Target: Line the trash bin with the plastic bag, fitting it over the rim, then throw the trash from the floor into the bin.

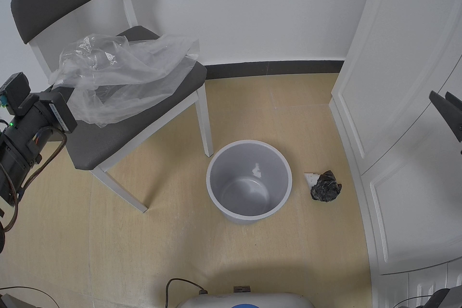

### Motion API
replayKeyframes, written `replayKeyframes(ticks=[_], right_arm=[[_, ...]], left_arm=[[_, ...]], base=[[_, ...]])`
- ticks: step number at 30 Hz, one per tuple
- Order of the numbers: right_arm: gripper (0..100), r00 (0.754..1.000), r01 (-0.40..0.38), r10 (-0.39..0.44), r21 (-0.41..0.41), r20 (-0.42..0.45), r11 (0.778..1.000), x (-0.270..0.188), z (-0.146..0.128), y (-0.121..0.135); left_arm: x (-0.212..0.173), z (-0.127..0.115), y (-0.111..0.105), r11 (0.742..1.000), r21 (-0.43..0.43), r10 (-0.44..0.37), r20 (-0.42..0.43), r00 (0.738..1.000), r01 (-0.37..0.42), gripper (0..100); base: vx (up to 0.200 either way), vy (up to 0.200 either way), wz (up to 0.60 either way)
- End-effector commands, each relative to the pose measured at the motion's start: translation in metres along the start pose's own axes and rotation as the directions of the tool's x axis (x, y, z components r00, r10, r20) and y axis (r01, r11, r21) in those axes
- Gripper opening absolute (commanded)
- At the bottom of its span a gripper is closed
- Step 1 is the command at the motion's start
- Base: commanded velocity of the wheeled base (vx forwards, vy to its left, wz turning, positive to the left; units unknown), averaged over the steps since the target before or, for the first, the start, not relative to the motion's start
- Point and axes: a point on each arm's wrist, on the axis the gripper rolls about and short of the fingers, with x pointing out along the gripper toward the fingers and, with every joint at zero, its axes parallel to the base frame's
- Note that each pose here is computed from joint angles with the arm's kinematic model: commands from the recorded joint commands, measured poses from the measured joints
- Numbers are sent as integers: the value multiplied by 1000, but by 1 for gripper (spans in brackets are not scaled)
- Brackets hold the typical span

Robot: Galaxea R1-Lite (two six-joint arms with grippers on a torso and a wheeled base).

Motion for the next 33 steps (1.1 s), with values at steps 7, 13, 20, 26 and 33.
replayKeyframes(ticks=[7, 13, 20, 26, 33], right_arm=[[100, 992, -39, 40, 13, -116, 999, 57, -40, 32], [100, 987, -104, 103, 0, -125, 995, 50, -42, 48], [100, 982, -106, 100, -26, -161, 994, 50, -53, 53], [100, 978, -107, 100, -26, -180, 994, 50, -58, 53], [100, 961, -98, 93, -6, -261, 995, 64, -78, 58]], left_arm=[[-9, 17, -26, 988, -64, -133, 67, 989, 138, 0], [-16, 16, -42, 971, -77, -220, 99, 971, 228, 0], [-28, 21, -56, 941, -104, -307, 130, 943, 321, 0], [-37, 26, -62, 921, -115, -355, 152, 922, 373, 0], [-46, 34, -62, 911, -114, -372, 185, 910, 396, 0]], base=[[0, 0, 0], [0, 0, 0], [0, 0, 0], [0, 0, 0], [0, 0, 0]])
